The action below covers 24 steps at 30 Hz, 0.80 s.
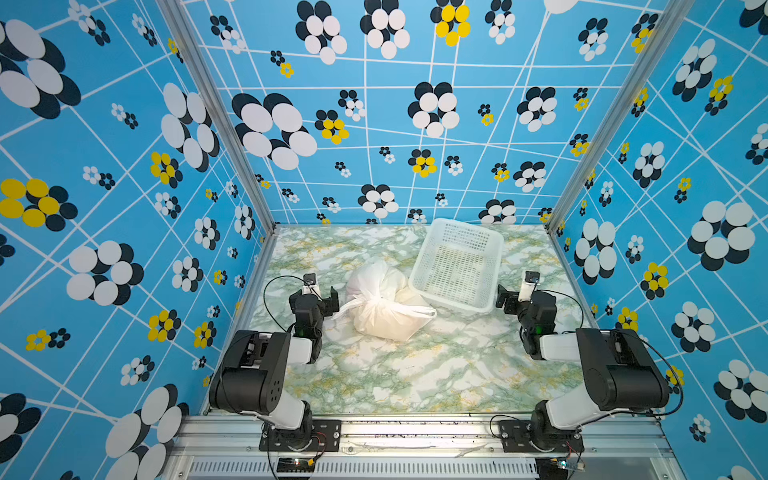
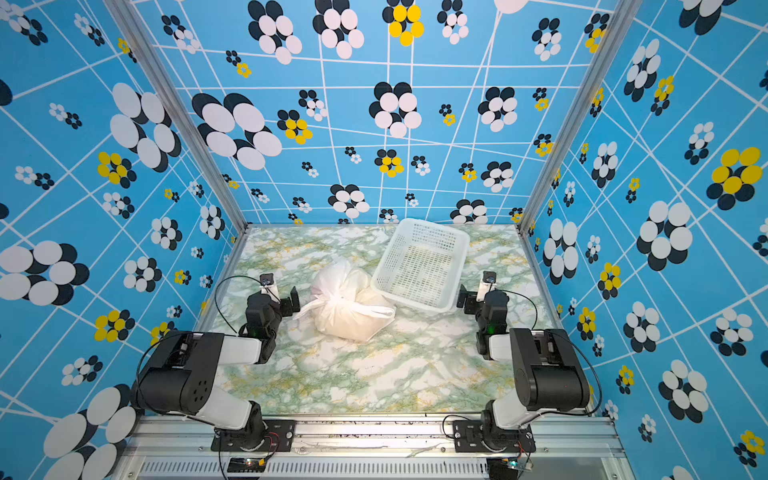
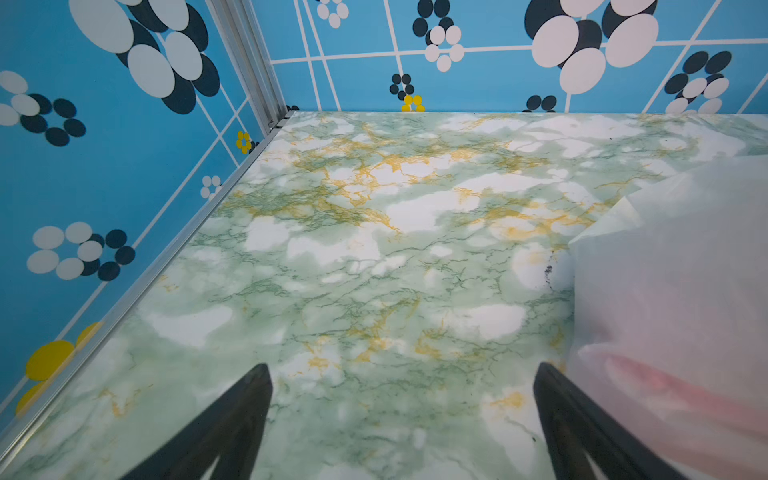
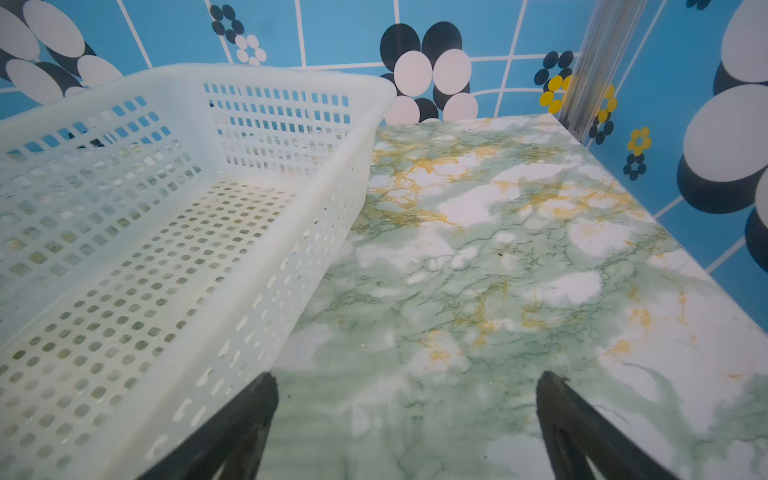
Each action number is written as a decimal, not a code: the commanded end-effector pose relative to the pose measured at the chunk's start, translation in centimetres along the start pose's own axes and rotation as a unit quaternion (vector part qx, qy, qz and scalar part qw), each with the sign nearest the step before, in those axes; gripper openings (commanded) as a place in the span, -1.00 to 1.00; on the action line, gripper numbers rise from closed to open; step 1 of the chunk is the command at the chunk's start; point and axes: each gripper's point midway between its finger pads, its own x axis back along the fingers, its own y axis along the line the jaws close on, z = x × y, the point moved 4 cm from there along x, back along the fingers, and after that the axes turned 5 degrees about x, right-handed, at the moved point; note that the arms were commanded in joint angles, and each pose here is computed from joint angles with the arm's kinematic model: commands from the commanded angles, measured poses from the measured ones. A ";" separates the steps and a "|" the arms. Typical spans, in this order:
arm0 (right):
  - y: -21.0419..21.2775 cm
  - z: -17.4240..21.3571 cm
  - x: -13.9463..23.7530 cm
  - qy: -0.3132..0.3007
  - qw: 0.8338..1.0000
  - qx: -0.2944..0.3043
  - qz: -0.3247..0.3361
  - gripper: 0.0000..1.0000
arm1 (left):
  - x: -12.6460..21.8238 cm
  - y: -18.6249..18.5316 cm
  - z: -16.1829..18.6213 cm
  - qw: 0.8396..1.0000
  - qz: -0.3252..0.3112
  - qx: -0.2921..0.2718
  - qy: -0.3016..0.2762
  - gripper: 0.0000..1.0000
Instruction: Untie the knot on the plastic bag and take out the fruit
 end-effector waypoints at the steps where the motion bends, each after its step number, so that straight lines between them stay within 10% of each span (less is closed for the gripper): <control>1: 0.3 0.0 -0.1 0.003 1.000 0.007 -0.003 0.98 | -0.3 -0.1 -0.5 1.000 -0.005 -0.006 -0.011 0.98; 24: 0.3 -0.1 -0.1 0.001 1.000 0.007 -0.001 0.99 | -0.3 -0.1 -0.5 1.000 -0.005 -0.006 -0.011 0.98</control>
